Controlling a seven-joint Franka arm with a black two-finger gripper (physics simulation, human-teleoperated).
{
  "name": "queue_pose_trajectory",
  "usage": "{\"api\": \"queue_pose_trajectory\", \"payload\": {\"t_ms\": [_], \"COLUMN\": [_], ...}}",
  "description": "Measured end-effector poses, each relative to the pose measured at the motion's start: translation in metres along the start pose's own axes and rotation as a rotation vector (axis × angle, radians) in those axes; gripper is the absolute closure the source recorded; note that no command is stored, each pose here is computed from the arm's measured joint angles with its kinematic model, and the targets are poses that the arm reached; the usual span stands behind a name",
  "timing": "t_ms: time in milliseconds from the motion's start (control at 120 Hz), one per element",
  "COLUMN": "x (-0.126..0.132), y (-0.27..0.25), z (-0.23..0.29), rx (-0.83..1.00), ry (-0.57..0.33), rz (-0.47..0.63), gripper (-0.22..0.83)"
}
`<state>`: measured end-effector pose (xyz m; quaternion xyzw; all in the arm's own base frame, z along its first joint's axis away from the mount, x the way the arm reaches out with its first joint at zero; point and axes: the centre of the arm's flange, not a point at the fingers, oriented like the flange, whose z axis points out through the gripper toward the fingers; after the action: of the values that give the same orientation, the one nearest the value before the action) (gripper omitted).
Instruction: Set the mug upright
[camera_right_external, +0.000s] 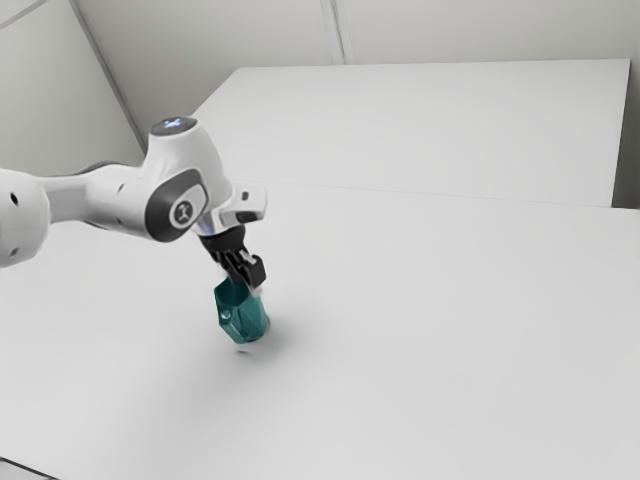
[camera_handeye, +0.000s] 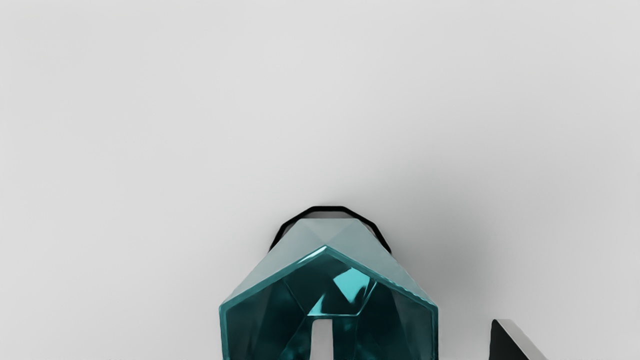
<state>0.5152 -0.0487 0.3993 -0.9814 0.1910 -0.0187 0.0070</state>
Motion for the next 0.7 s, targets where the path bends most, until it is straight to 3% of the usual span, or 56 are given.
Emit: {"api": "queue_pose_trajectory", "payload": {"t_ms": [108, 358, 533, 700], "x": [0.007, 0.049, 0.104, 0.104], "y": [0.003, -0.032, -0.069, -0.075], "z": [-0.03, -0.122, -0.154, -0.151], "rx": [0.005, 0.02, -0.001, -0.035], "ry": [0.035, 0.098, 0.054, -0.031], "rz": [0.006, -0.053, -0.118, -0.157], "gripper": [0.3, 0.11, 0.05, 0.02]}}
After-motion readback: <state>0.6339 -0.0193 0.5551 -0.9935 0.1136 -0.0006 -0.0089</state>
